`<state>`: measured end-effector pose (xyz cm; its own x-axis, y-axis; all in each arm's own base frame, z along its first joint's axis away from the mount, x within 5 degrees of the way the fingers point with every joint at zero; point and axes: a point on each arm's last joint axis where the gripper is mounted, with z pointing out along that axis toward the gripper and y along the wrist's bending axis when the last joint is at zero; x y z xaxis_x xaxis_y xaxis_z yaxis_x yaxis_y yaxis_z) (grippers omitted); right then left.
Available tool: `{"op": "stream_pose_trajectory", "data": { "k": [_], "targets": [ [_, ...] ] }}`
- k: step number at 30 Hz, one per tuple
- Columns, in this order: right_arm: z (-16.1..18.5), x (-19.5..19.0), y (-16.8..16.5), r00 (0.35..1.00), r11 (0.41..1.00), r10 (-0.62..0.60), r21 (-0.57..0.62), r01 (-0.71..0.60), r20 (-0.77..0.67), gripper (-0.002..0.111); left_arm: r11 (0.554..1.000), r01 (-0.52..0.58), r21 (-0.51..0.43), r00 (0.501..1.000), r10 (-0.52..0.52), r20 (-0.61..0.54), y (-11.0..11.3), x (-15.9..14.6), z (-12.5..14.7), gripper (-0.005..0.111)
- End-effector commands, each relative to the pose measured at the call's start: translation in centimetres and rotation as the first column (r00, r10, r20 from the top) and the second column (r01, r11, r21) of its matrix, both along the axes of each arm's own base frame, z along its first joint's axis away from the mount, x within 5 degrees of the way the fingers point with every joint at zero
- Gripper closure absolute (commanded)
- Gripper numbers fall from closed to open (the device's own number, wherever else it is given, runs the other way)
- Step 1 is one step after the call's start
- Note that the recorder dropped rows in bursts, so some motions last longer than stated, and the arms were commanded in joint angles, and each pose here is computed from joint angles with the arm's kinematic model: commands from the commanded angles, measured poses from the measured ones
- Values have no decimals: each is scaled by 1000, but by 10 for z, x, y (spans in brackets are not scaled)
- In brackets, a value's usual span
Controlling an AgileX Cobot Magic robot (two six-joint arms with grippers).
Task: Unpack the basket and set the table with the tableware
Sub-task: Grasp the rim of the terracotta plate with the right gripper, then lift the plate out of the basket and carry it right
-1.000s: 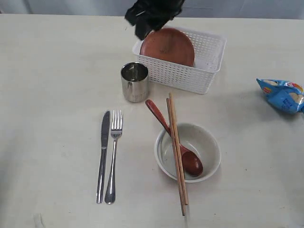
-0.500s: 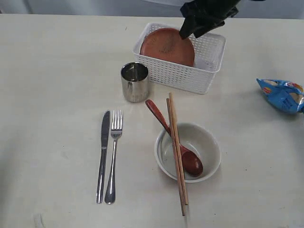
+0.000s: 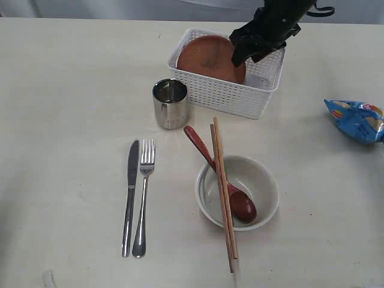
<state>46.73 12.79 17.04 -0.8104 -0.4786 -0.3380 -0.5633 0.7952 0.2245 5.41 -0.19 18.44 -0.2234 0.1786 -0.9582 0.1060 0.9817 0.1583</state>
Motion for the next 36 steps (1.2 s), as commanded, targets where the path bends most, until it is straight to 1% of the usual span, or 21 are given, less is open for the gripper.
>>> {"op": "stream_pose_trajectory", "data": {
  "k": [1, 7, 10, 13, 14, 15, 16, 17, 18, 19, 21, 26, 36],
  "targets": [
    [-12, 5, -1, 1000, 1000, -28, 7, 28, 1, 51, 1000, 7, -5, 1000, -7, 11, 0, 0, 0, 107],
    [-22, 7, 4, 999, 997, -31, 63, 31, -9, 51, 1000, 7, -5, 1000, -7, 11, 0, 0, 0, 107],
    [-30, 5, 6, 998, 997, -19, 80, 24, -54, 51, 1000, 7, -5, 1000, -7, 11, 0, 0, 0, 107],
    [-32, 4, 7, 998, 996, -18, 81, 23, -62, 51, 1000, 7, -5, 1000, -7, 11, 0, 0, 0, 107],
    [-32, 4, 7, 998, 996, -19, 83, 24, -63, 53, 1000, 7, -5, 1000, -7, 11, 0, 0, 0, 107],
    [-32, 4, 7, 998, 996, -19, 83, 24, -63, 60, 1000, 7, -5, 1000, -7, 11, 0, 0, 0, 107],
    [-32, 4, 7, 998, 996, -18, 83, 23, -65, 70, 1000, 7, -5, 1000, -7, 11, 0, 0, 0, 107],
    [-32, 3, 7, 998, 996, -9, 83, 15, -70, 83, 1000, 7, -5, 1000, -7, 11, 0, 0, 0, 107],
    [-32, 3, 7, 997, 997, -1, 82, 7, -72, 89, 1000, 7, -5, 1000, -7, 11, 0, 0, 0, 107],
    [-32, 2, 7, 997, 997, 12, 81, -6, -74, 98, 1000, 7, -5, 1000, -7, 11, 0, 0, 0, 107],
    [-32, 1, 7, 996, 996, 34, 80, -27, -82, 109, 1000, 7, -5, 1000, -7, 11, 0, 0, 0, 107],
    [-17, 0, 7, 998, 996, 45, 84, -40, -52, 109, 1000, 7, -5, 1000, -7, 11, 0, 0, 0, 107],
    [43, -2, 4, 992, 995, 18, 93, -29, 124, 109, 1000, 7, -5, 1000, -7, 11, 0, 0, 0, 107]
  ]
}}
